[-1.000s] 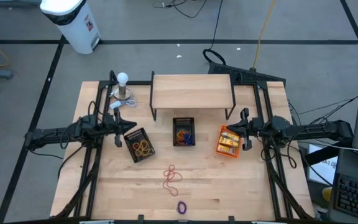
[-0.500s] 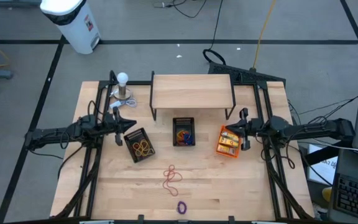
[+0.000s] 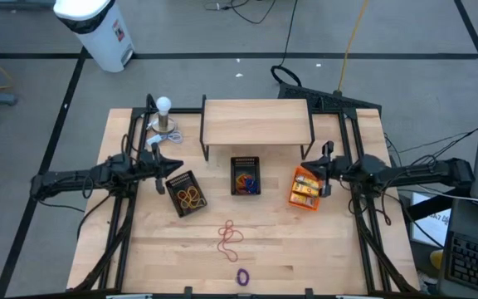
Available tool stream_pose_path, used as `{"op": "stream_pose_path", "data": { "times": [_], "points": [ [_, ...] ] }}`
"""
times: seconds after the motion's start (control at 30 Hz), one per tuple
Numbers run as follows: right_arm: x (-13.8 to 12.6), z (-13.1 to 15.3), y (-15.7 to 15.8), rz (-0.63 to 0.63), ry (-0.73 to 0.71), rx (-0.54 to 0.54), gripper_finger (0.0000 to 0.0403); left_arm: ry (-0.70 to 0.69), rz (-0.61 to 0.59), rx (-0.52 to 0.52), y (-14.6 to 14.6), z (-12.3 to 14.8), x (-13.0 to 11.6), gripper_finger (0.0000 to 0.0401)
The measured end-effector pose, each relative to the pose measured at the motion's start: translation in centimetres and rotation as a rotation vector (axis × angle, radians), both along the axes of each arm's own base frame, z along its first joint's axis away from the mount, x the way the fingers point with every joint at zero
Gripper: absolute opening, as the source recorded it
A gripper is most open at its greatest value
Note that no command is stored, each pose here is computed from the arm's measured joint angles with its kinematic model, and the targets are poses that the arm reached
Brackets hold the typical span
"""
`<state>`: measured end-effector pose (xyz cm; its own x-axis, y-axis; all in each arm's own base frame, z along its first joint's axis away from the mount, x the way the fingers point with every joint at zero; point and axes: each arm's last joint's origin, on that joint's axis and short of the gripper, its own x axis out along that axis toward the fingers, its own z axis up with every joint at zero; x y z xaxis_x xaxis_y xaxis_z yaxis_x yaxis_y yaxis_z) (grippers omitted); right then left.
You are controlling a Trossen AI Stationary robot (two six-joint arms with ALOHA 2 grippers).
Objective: Pick & Place Office Desk Supplies
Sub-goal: Put the red rubber band into the left black basket
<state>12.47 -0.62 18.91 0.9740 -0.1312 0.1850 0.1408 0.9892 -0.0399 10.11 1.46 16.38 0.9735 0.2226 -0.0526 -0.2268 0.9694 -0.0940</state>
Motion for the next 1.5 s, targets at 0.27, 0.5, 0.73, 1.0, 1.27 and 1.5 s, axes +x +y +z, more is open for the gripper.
{"op": "stream_pose_path", "data": {
  "times": [0.27,0.5,0.73,1.0,1.27,1.5],
  "points": [
    [-0.2,-0.1,-1.6,-0.187,-0.009,0.079,0.0001,0.029,0.008,-0.066,0.0,-0.4,0.3,0.0019],
    [-0.3,0.2,-2.0,-0.111,-0.034,0.082,0.0001,0.045,0.07,-0.137,0.2,-0.7,0.5,0.0019],
    [-0.2,0.1,-2.1,-0.106,-0.033,0.111,0.0,0.031,0.121,-0.241,0.3,0.7,0.7,0.0015],
    [-0.1,-0.3,-2.1,-0.099,-0.006,0.147,0.0,0.242,0.065,-0.214,-1.9,5.8,4.4,0.0002],
    [0.1,-0.6,-2.0,-0.027,0.018,0.262,0.0003,0.475,-0.073,-0.216,-6.3,7.7,12.2,0.0002],
    [0.2,-1.3,-2.2,-0.041,0.072,0.332,0.0003,0.716,-0.209,-0.181,-10.2,4.3,19.1,0.0047]
  ]
}}
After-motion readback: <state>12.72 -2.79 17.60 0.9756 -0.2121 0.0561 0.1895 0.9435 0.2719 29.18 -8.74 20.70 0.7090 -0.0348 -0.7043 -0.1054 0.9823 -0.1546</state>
